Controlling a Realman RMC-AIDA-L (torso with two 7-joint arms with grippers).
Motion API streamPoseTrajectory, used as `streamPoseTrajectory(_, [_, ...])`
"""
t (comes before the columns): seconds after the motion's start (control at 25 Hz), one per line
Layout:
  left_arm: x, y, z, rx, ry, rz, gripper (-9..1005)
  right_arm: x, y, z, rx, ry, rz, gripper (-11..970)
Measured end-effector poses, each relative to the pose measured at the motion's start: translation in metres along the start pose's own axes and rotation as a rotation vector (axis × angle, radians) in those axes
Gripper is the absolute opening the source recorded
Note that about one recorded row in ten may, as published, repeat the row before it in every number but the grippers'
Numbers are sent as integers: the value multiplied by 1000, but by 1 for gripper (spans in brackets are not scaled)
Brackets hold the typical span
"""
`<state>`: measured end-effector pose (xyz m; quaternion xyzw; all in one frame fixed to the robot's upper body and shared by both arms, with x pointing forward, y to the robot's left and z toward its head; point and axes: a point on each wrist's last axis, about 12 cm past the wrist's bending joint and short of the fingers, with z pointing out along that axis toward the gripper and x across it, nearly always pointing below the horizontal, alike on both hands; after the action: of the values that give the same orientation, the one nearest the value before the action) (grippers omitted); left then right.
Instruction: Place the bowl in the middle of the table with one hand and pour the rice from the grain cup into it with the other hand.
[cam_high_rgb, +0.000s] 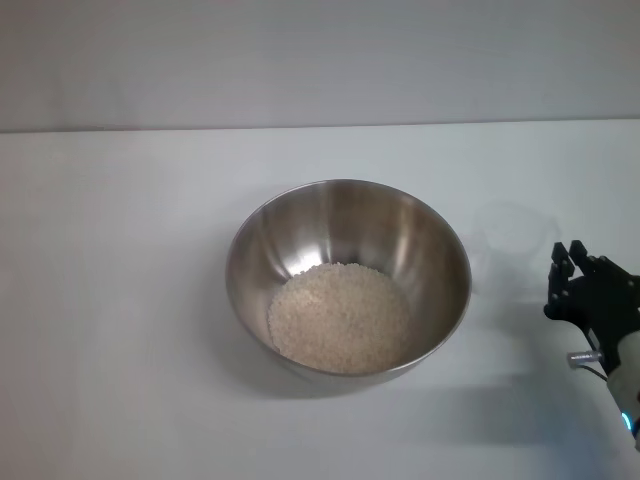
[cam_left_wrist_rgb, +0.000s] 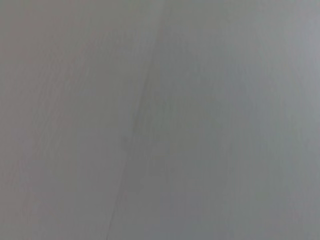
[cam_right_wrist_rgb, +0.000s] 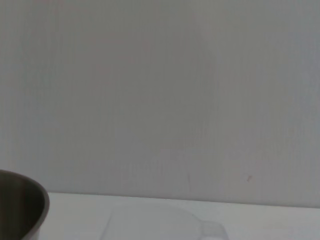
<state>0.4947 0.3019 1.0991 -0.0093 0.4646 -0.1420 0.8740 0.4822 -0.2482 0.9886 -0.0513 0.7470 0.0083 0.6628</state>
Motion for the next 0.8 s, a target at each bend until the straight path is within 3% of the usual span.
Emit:
streamPoseTrajectory(0.16, [0,1,-1,-2,5,5,826,1,-4,-17,20,-51,3,170])
streamPoseTrajectory(0.2, [1,1,-2,-3,8,9,826,-4,-9,-28,41,-128,5,175])
streamPoseTrajectory(0.36, [4,4,-7,-14,39,20,826,-16,-19,-36,61,-261,21,194])
streamPoseTrajectory(0.6, [24,13,-16,-35,174,70,826,-49,-37,-14,-9,-482,84,223])
streamPoseTrajectory(0.8, [33,15,-20,-36,232,118,826,-62,-34,0,-38,-537,68,247])
